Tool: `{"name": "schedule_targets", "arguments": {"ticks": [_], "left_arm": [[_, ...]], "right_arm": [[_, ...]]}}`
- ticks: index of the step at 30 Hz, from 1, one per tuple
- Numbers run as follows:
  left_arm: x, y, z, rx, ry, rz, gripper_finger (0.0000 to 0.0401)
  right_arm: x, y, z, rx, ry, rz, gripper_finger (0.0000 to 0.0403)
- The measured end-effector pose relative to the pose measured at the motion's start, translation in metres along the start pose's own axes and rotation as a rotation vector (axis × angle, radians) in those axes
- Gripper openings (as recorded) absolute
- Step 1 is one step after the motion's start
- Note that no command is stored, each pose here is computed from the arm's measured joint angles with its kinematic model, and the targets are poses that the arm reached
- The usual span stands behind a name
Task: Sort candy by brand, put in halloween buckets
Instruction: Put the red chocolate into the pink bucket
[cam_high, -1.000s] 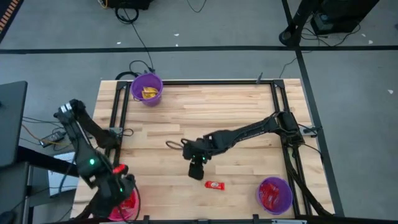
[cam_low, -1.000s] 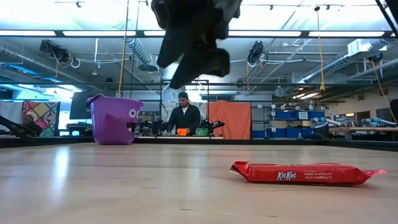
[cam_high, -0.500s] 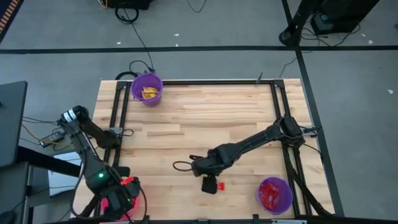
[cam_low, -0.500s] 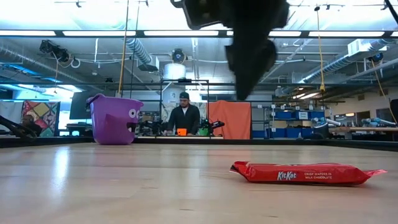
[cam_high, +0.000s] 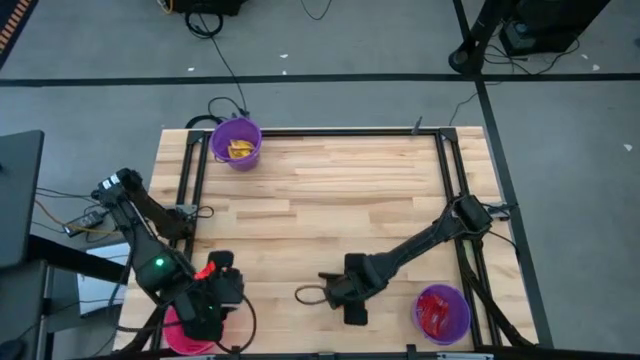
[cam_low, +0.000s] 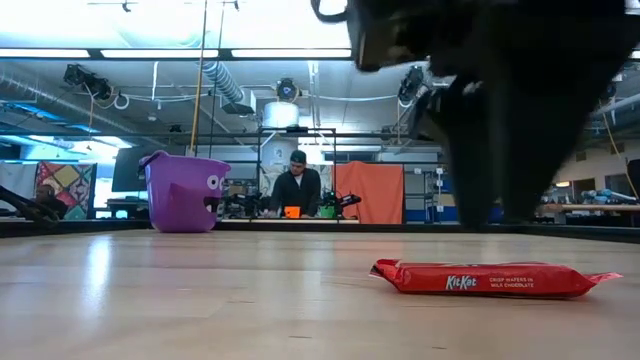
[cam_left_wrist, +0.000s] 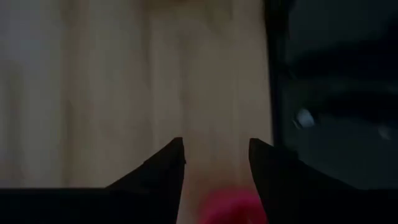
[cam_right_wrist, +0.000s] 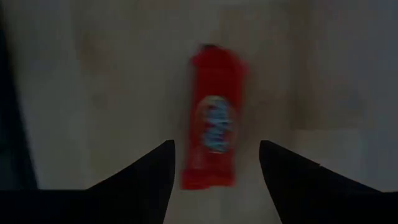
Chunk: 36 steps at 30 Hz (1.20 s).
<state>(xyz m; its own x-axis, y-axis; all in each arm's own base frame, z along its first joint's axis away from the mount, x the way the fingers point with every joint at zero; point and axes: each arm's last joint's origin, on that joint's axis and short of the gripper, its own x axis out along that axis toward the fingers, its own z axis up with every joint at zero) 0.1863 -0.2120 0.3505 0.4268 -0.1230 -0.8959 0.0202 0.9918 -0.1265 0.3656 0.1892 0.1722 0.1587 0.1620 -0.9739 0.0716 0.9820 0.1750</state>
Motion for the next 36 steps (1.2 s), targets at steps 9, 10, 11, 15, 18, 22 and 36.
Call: {"name": "schedule_targets", "arguments": {"ticks": [9, 10, 11, 15, 18, 22, 36], "left_arm": [[-0.037, 0.011, 0.039, 0.022, -0.388, 0.175, 0.0183], [-0.04, 0.012, 0.043, 0.001, -0.419, 0.18, 0.0183], [-0.043, 0.014, 0.046, -0.012, -0.44, 0.188, 0.0183], [-0.047, 0.023, 0.054, -0.053, -0.471, 0.23, 0.0183], [-0.045, 0.03, 0.056, -0.064, -0.454, 0.261, 0.0183], [-0.042, 0.036, 0.056, -0.057, -0.429, 0.305, 0.0183], [-0.066, 0.052, 0.044, -0.01, -0.369, 0.209, 0.0183]], "right_arm": [[0.024, 0.011, -0.023, -0.01, -0.051, -0.031, 0.0243], [0.026, 0.01, -0.026, 0.007, -0.056, -0.056, 0.0243], [0.027, 0.009, -0.028, 0.019, -0.066, -0.082, 0.0242], [0.031, 0.007, -0.031, 0.031, -0.097, -0.164, 0.0232], [0.031, 0.003, -0.029, 0.047, -0.14, -0.234, 0.0212], [0.031, -0.004, -0.025, 0.121, -0.155, -0.252, 0.0162], [-0.011, 0.023, 0.012, 0.164, -0.283, -0.065, 0.0014]]}}
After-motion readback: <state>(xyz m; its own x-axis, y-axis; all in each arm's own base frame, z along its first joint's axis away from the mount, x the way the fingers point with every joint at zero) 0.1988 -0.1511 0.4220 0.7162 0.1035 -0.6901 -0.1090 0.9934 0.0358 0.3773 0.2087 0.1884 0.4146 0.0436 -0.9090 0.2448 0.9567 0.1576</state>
